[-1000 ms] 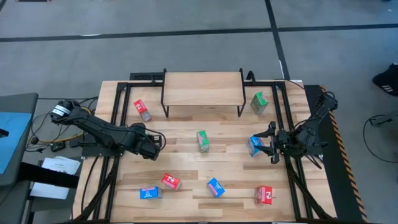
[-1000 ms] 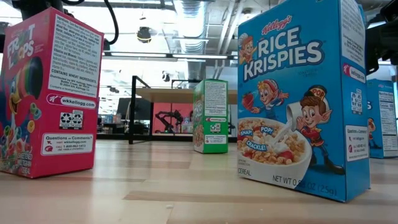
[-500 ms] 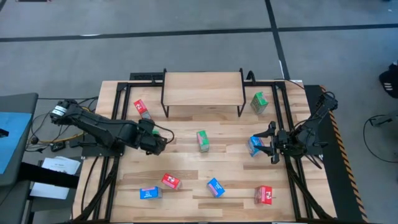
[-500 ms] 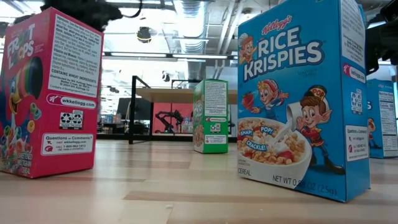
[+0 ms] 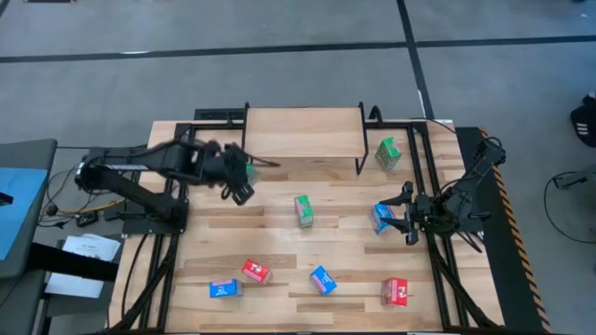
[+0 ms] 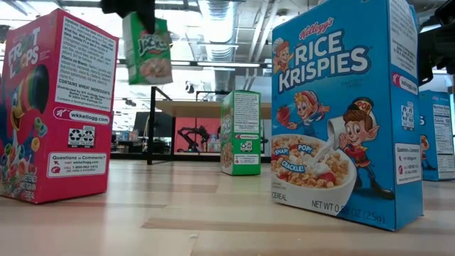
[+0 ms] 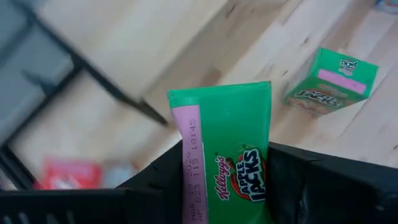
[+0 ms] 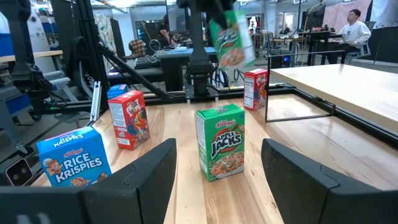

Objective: Stack cereal on shelf
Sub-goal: Put the bottom left green cereal box on the shelf, then put the top right blue cereal box on the shelf

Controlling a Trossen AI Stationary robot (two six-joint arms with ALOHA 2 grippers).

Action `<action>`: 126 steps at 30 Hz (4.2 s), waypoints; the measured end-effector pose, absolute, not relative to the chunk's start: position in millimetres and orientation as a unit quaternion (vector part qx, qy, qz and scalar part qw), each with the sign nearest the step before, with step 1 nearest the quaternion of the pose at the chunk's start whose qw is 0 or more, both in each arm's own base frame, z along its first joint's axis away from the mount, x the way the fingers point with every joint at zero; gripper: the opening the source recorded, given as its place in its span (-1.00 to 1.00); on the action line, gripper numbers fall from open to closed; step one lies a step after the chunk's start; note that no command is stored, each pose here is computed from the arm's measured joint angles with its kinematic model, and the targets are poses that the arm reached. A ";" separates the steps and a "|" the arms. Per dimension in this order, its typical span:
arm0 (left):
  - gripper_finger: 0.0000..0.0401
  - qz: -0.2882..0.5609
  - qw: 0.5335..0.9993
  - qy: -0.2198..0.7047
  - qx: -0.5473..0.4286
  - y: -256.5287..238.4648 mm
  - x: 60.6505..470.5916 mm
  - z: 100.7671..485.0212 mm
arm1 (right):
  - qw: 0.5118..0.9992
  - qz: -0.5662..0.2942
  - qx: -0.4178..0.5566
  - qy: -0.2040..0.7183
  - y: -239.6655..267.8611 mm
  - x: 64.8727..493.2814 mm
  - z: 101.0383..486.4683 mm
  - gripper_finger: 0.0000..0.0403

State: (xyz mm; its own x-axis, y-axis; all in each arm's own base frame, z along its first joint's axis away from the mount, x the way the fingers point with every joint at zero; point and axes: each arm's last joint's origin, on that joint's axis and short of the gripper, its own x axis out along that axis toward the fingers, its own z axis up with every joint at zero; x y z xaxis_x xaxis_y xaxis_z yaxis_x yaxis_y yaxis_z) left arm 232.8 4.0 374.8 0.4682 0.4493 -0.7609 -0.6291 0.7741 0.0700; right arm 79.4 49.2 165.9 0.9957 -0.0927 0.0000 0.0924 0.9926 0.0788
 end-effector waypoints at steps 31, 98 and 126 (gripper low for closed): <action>-0.27 0.304 0.869 0.341 0.192 141.7 220.4 422.1 | 0.998 -0.046 0.039 -0.002 49.2 79.4 166.0 0.30; 0.28 0.179 0.838 0.468 0.215 195.7 249.8 355.5 | 0.998 -0.046 0.039 -0.002 49.2 79.5 165.9 0.30; 0.30 0.214 0.842 0.436 0.233 193.9 245.8 369.7 | 0.998 -0.046 0.039 -0.002 49.2 79.5 166.0 0.30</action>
State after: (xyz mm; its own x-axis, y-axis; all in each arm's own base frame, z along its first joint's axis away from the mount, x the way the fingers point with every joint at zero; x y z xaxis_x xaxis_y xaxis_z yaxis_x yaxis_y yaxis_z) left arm 245.8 193.9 369.7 0.5277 0.5643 -0.6349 -0.1584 0.7997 0.5791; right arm 79.5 49.2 166.0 0.9957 -0.0929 -0.0001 0.0926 0.9926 0.0786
